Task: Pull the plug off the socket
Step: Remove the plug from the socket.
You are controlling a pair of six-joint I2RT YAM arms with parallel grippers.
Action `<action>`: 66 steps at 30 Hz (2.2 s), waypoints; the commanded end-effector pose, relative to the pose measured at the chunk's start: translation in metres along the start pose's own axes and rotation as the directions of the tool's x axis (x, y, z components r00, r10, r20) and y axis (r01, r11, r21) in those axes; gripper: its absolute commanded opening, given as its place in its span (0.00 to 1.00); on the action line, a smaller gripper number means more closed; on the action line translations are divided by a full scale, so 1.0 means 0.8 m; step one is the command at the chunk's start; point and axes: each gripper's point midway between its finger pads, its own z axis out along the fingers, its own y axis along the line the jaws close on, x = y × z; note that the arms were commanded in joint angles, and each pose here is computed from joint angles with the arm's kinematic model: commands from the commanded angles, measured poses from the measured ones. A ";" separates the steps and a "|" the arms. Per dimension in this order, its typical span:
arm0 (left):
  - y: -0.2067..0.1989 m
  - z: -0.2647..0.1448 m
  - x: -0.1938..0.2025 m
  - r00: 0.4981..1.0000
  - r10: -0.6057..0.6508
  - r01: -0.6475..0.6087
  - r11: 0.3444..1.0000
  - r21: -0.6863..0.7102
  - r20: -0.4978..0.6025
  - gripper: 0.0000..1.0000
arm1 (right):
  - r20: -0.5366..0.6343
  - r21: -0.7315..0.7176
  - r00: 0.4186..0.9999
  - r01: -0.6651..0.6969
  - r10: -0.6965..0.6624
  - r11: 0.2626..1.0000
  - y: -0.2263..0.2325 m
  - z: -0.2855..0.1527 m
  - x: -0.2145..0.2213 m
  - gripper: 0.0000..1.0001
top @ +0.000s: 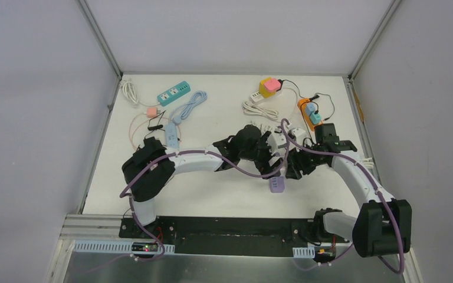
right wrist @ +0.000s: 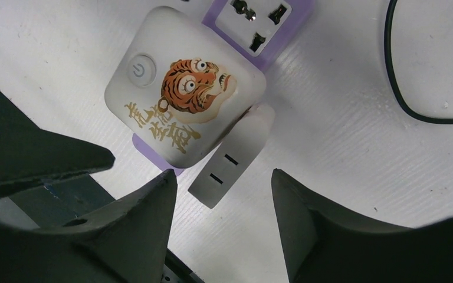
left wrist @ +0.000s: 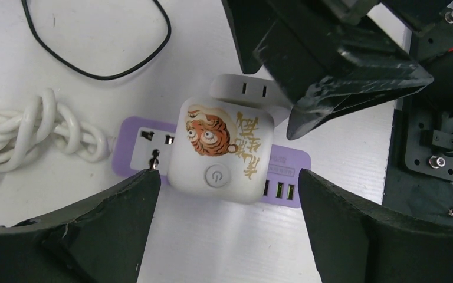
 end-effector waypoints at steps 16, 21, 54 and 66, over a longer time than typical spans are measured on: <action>-0.008 0.043 0.015 0.999 0.016 -0.013 0.997 0.070 -0.045 0.27 | 0.008 0.020 1.000 -0.015 0.015 1.000 -0.015 0.004 -0.022 0.36; -0.010 0.035 0.039 0.994 0.033 -0.024 0.996 0.084 -0.103 0.08 | -0.009 0.102 1.000 -0.002 0.003 0.995 -0.037 -0.007 -0.017 0.34; 0.005 0.003 0.066 0.989 0.008 0.005 0.996 0.089 -0.146 0.00 | 0.191 -0.182 0.842 0.535 -0.504 0.825 -0.036 0.020 -0.037 0.14; 0.006 -0.010 0.092 0.979 0.006 0.008 0.998 0.068 -0.202 0.00 | 0.181 -0.128 0.836 0.542 -0.517 0.831 -0.047 0.011 -0.023 0.00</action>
